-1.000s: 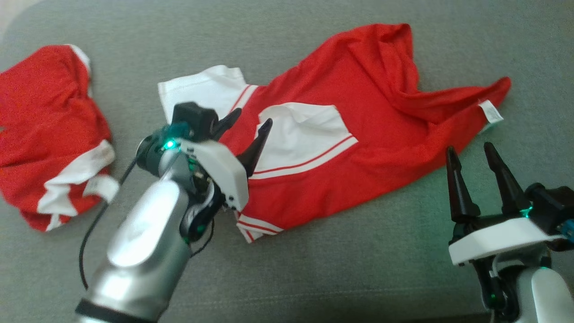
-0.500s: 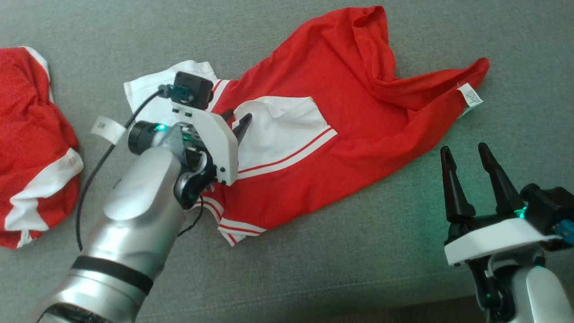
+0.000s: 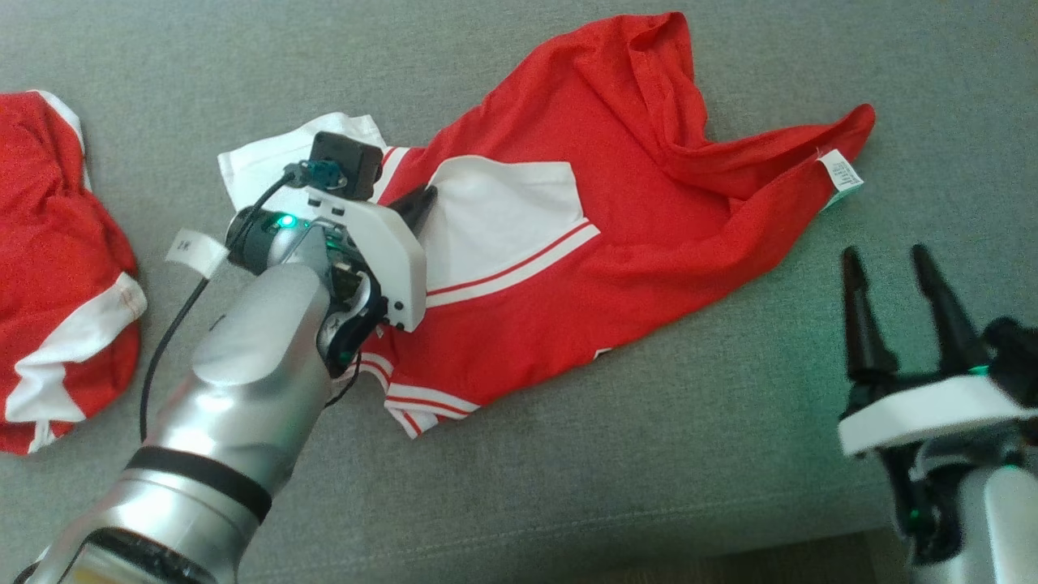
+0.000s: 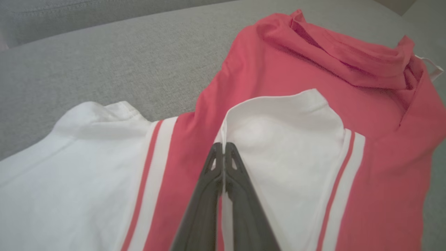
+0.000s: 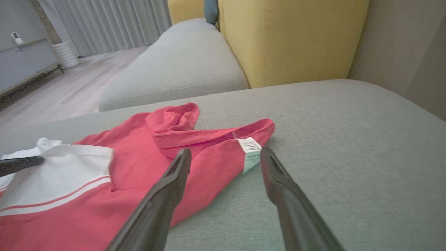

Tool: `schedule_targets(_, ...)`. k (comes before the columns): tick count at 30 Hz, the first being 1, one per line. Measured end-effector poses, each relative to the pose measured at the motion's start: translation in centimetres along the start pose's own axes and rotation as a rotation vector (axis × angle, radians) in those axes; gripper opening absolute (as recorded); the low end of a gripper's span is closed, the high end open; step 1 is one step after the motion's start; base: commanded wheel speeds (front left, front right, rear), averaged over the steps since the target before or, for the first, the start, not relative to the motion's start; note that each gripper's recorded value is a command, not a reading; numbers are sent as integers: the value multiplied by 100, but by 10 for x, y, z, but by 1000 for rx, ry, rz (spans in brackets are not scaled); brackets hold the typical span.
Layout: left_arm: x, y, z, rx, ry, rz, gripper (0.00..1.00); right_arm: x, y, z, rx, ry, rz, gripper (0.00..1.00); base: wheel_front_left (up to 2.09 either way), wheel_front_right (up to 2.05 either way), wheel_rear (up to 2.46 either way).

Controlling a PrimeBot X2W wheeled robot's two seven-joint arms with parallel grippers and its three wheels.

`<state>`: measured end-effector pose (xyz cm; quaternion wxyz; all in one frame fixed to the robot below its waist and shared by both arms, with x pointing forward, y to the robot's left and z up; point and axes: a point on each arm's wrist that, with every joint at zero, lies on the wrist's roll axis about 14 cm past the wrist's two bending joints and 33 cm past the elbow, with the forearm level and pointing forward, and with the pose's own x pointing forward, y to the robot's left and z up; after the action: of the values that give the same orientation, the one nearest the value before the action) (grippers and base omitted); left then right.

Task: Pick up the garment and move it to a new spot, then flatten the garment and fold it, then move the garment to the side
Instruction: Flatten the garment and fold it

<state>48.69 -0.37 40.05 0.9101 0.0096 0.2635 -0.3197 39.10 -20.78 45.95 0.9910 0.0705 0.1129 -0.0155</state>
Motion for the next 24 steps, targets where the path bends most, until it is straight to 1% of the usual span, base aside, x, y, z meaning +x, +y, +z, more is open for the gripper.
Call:
schedule_targets(5,-4,2,10,10,-65,9,0,14,-24,2,-41,39,-65,100,0,0,0)
schedule_targets(6,-5,3,14,12,-88,10,0,24,-33,2,-56,68,-75,100,0,0,0)
schedule_targets(10,-7,-1,18,21,-125,-2,0,49,-51,4,-71,115,-95,100,0,0,0)
schedule_targets(15,-9,1,19,21,-146,-3,0,75,-60,-1,-54,174,-108,100,0,0,0)
schedule_targets(20,-10,2,20,16,-167,-9,0,100,-70,-15,-35,262,-132,100,0,0,0)
schedule_targets(24,-10,2,19,21,-176,-15,0,116,-72,-32,-27,337,-135,100,0,0,0)
